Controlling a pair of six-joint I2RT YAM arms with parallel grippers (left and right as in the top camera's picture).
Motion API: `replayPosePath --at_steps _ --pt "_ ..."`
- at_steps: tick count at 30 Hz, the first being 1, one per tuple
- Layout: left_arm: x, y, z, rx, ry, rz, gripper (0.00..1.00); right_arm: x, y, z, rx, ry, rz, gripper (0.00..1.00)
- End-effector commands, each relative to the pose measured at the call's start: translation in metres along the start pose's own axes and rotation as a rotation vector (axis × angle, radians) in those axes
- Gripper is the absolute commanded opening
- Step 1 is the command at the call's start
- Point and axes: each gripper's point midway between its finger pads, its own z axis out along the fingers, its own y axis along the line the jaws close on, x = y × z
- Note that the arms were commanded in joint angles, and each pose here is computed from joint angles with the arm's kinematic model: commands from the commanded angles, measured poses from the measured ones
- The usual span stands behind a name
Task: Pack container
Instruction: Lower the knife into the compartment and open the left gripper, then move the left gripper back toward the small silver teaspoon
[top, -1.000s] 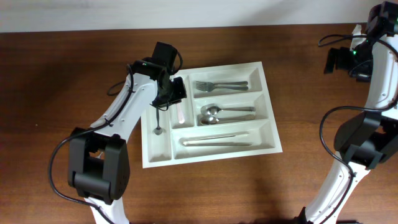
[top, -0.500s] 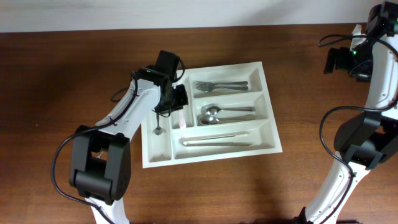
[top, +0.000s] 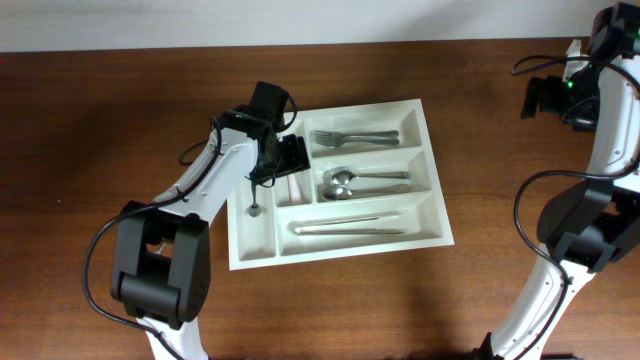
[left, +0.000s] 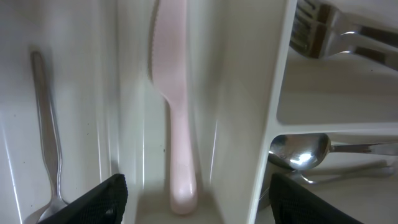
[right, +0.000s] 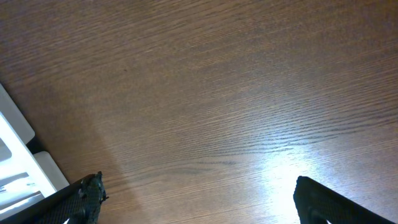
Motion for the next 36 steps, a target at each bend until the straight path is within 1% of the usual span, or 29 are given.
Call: replayPosePath --at_steps 1,5,10,11,16,20,23,24,26,30,36 --pt "0.000 -0.005 -0.005 0.019 -0.009 0.013 0.75 0.001 0.003 -0.001 -0.007 0.001 0.004 0.99" --pt "-0.007 -0.009 -0.009 0.030 -0.031 0.053 0.75 0.001 0.003 -0.001 -0.007 0.001 0.004 0.99" --pt "-0.034 -0.011 -0.036 0.050 -0.103 0.134 0.76 0.001 0.003 -0.001 -0.007 0.001 0.004 0.99" --pt "-0.039 -0.008 -0.043 0.051 -0.121 0.142 0.78 0.001 0.003 -0.001 -0.007 0.001 0.004 0.99" --pt "-0.061 0.023 -0.088 -0.022 -0.226 0.117 0.81 0.001 0.003 -0.001 -0.007 0.001 0.004 0.99" --pt "-0.064 0.045 -0.126 -0.064 -0.276 0.200 0.81 0.001 0.003 -0.001 -0.007 0.001 0.004 0.99" --pt "-0.054 0.061 -0.147 -0.098 -0.261 0.287 0.81 0.001 0.003 -0.001 -0.007 0.001 0.004 0.99" --pt "-0.047 0.067 -0.152 -0.114 -0.239 0.317 0.81 0.001 0.003 -0.001 -0.007 0.001 0.004 0.99" --pt "-0.032 0.084 -0.159 -0.169 -0.183 0.348 0.84 0.001 0.003 -0.001 -0.007 0.001 0.004 0.99" --pt "0.002 0.115 -0.164 -0.268 -0.035 0.342 0.85 0.001 0.003 -0.001 -0.007 0.001 0.004 0.99" --pt "0.038 0.137 -0.162 -0.294 0.125 0.297 0.85 0.001 0.003 -0.001 -0.007 0.001 0.004 0.99"
